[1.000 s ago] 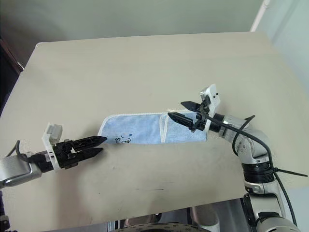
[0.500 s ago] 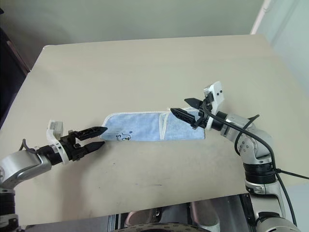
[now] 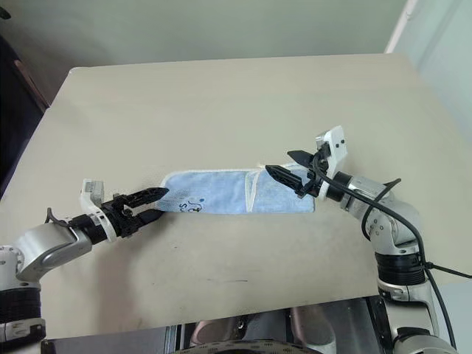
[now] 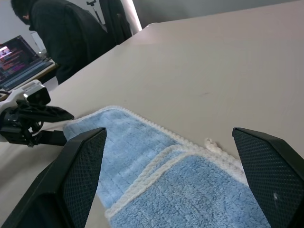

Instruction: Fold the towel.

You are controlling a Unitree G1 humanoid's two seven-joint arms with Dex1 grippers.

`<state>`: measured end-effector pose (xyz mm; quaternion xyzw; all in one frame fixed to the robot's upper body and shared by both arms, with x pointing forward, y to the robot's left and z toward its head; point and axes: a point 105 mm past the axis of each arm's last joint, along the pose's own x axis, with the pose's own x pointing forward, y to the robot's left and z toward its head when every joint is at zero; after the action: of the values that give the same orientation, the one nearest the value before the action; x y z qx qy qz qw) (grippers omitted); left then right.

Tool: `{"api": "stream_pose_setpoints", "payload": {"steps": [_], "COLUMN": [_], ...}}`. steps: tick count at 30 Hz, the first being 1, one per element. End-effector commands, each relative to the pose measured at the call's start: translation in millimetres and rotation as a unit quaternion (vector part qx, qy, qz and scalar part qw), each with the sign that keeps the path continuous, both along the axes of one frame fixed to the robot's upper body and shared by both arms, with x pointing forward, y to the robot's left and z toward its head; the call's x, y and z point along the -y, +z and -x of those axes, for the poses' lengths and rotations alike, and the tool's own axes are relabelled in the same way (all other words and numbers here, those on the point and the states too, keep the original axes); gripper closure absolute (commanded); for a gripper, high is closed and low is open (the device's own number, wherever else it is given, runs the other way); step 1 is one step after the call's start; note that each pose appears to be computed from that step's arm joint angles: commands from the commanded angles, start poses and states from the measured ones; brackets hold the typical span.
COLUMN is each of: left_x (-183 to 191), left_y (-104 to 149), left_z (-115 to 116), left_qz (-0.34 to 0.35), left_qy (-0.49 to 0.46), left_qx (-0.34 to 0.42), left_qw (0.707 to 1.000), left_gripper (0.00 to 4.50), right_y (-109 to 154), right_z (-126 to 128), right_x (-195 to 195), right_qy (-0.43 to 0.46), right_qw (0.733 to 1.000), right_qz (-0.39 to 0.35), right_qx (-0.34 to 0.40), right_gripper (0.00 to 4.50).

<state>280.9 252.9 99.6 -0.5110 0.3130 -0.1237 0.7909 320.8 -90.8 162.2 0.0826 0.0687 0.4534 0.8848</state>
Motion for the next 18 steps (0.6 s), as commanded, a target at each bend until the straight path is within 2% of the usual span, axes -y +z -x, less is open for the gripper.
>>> {"api": "stream_pose_setpoints", "payload": {"steps": [1, 7, 15, 18], "left_x": [2.2, 5.9, 14.5, 25.3], "left_y": [2.6, 6.9, 42.9, 56.6], "left_z": [-2.4, -1.0, 2.2, -1.3], "left_qz": [0.004, 0.013, 0.035, 0.038], "left_qy": [0.001, -0.004, -0.068, -0.103], "left_qx": [0.008, 0.03, 0.111, 0.134], "left_qw": [1.0, 0.999, 0.991, 0.985], "left_gripper": [2.37, 4.44, 4.48, 4.48], "right_y": [12.1, 10.4, 12.2, 15.3], "right_z": [1.2, 2.5, 5.0, 14.1], "right_x": [1.5, 0.6, 6.8, 11.6], "right_qy": [-0.004, -0.002, -0.003, 0.013], "right_qw": [1.0, 1.0, 0.999, 0.999], "right_qz": [-0.003, 0.0, 0.005, 0.006], "right_qx": [0.027, 0.027, 0.033, 0.041], "right_gripper": [0.0, 0.0, 0.0, 0.0]}}
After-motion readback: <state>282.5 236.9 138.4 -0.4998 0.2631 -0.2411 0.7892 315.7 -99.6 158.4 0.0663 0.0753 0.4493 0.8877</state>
